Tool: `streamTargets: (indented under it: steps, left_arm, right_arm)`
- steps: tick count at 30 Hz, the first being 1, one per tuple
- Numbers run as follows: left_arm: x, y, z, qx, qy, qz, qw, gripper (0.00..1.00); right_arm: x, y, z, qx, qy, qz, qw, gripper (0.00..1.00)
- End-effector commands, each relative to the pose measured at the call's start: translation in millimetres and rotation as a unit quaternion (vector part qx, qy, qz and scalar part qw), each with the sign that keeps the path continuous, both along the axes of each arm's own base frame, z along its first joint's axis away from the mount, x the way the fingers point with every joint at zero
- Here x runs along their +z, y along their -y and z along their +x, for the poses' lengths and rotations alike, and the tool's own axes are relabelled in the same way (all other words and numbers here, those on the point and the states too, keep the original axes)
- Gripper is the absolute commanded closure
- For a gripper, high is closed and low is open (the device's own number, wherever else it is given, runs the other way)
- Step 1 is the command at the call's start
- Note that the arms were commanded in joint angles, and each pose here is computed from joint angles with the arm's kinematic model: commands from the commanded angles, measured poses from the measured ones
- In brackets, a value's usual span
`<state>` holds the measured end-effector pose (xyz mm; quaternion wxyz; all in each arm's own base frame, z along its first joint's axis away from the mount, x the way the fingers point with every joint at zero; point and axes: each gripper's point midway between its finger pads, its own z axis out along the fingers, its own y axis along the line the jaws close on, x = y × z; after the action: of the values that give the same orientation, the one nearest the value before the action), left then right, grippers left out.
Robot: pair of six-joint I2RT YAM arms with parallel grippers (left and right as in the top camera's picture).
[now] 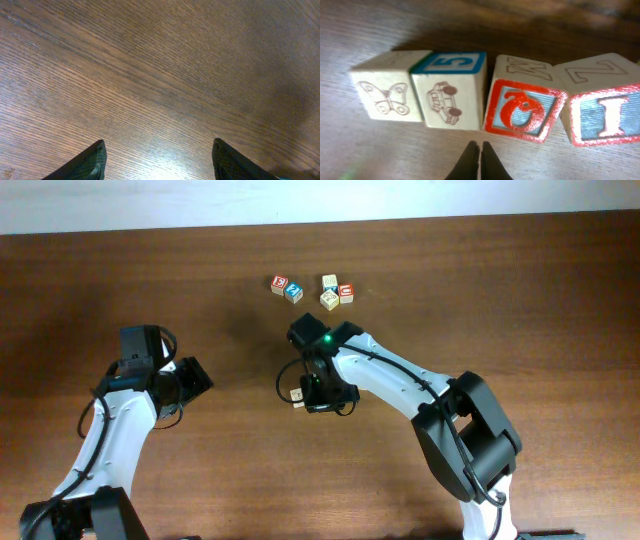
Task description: Rotate 5 blocks
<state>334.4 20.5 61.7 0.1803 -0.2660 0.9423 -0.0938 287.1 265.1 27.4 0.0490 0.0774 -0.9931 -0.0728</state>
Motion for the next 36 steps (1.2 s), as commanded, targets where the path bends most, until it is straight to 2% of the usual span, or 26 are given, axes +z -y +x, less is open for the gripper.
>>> streamTargets:
  steps: [1,8,14,22,29,36]
  left_arm:
    - [3.5,-0.5,-0.5,-0.007,0.004,0.007,1.0,0.35]
    - [3.5,0.1,-0.6,-0.008,0.004,0.005,1.0,0.34]
    - [2.1,0.5,-3.8,-0.008,-0.003,0.004,1.0,0.34]
    - [2.1,0.5,-3.8,-0.008,-0.003,0.004,1.0,0.34]
    - [2.1,0.5,-3.8,-0.008,-0.003,0.004,1.0,0.35]
    - [2.0,0.6,-3.9,-0.008,-0.003,0.004,1.0,0.35]
  right_arm:
    - [41.5,1.3,17.4,0.013,0.045,0.004,0.999,0.86]
    - [30.3,81.6,49.2,-0.074,0.03,-0.054,0.995,0.85]
    - [15.1,128.2,62.3,-0.1,0.031,-0.079,0.991,0.85]
    - [-18.5,107.1,71.8,-0.057,0.023,-0.024,0.998,0.85]
    - [-16.8,92.7,74.7,0.008,0.034,0.018,0.999,0.85]
    - [-16.0,91.1,66.5,0.027,0.019,0.027,0.999,0.86]
